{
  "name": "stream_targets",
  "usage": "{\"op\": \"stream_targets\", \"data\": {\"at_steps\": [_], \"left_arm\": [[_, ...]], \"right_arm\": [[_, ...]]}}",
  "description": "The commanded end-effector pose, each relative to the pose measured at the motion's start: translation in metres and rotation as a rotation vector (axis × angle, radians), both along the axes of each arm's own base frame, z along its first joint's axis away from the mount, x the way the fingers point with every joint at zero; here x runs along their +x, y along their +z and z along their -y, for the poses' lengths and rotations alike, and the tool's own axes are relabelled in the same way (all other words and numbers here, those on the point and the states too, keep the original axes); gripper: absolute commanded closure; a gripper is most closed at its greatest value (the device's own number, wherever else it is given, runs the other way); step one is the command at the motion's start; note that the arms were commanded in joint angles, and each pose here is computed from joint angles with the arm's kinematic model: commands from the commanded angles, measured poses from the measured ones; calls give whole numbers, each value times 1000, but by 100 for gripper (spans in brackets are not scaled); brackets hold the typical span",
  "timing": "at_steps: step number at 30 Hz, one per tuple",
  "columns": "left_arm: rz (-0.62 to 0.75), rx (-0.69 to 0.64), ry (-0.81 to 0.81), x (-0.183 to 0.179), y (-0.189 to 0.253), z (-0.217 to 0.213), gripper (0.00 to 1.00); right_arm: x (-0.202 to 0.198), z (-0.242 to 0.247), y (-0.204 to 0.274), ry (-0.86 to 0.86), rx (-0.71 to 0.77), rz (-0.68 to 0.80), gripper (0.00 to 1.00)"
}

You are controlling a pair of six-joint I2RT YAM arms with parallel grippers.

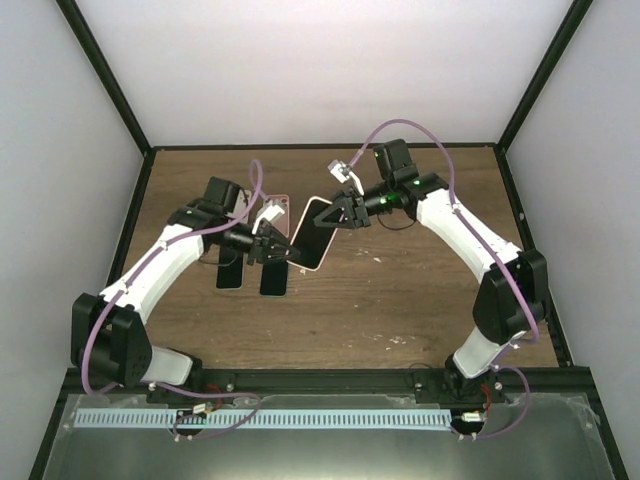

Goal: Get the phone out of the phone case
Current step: Adjust the phone.

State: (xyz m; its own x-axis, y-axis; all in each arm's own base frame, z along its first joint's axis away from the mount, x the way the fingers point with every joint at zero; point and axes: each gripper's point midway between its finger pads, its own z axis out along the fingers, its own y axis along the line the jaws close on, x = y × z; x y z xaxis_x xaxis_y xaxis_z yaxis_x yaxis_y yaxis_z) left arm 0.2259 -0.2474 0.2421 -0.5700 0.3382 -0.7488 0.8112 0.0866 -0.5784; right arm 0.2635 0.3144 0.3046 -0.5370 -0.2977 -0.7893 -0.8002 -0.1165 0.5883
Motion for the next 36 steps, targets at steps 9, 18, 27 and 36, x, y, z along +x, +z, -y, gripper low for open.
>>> {"op": "stream_targets", "data": {"at_steps": [9, 18, 27, 36], "left_arm": [[107, -60, 26, 4, 22, -2, 61], [78, -128, 131, 15, 27, -28, 47], [62, -130, 142, 9, 26, -15, 46], [40, -124, 196, 23, 21, -14, 53]], "right_arm": [[7, 8, 37, 10, 68, 14, 99], [9, 21, 58, -8, 104, 50, 99], [8, 22, 59, -12, 107, 45, 99], [0, 24, 61, 5, 119, 44, 99]]}}
